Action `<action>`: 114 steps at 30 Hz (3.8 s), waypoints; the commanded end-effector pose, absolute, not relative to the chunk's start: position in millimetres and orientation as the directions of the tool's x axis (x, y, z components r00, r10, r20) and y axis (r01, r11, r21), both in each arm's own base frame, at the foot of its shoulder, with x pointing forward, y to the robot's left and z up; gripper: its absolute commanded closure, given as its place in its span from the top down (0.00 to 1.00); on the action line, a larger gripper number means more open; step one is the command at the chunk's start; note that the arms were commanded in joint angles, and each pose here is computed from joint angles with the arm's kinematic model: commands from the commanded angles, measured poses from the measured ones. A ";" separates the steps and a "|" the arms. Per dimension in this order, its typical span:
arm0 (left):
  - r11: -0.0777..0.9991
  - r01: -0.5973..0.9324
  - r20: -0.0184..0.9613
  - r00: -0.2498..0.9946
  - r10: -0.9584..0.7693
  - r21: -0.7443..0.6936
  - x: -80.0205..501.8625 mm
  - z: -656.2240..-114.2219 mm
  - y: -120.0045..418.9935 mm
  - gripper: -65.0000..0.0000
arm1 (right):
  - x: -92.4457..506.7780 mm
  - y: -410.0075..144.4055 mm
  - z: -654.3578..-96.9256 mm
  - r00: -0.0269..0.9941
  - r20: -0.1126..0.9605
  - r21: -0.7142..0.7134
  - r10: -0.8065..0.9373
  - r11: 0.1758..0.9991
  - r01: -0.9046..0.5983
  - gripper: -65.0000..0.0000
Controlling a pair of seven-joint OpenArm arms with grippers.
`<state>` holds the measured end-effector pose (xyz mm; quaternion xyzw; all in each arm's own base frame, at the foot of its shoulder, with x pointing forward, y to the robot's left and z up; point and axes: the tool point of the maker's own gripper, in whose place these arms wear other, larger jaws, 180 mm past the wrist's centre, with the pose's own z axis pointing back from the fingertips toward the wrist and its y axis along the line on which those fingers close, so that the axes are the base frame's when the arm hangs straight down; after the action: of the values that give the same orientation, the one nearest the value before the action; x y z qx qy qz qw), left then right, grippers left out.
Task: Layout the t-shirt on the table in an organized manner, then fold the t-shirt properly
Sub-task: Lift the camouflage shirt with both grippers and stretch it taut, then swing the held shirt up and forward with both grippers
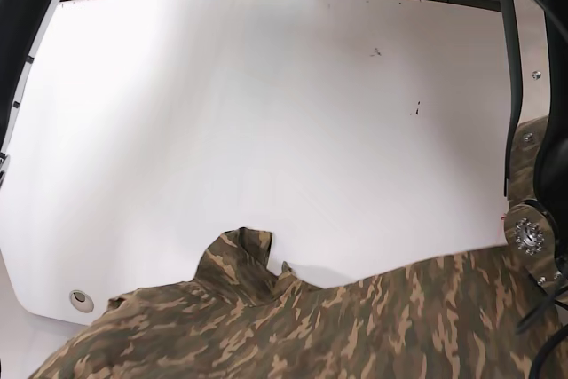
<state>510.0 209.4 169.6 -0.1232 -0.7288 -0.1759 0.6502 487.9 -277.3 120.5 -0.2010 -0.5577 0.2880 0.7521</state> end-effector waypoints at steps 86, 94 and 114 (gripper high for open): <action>0.871 0.455 0.798 0.448 -0.403 0.185 355.0 -238.5 183.0 0.00 | 293.7 -308.1 -250.2 0.640 0.704 -0.218 0.308 0.951 -0.218 0.00; 0.871 0.393 0.889 0.222 -0.401 0.295 407.1 -136.5 180.8 0.00 | 339.9 -302.3 -191.4 0.514 0.748 -0.334 0.419 0.908 -0.255 0.00; 0.873 0.250 0.899 -0.254 -0.357 0.418 444.1 111.4 174.1 0.00 | 432.1 -305.2 56.4 0.160 0.770 -0.602 0.618 0.786 -0.141 0.00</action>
<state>451.9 174.8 67.8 0.0345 -0.7154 -0.2494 0.6518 436.5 -295.0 6.6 -0.1765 -0.5588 0.2692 0.7643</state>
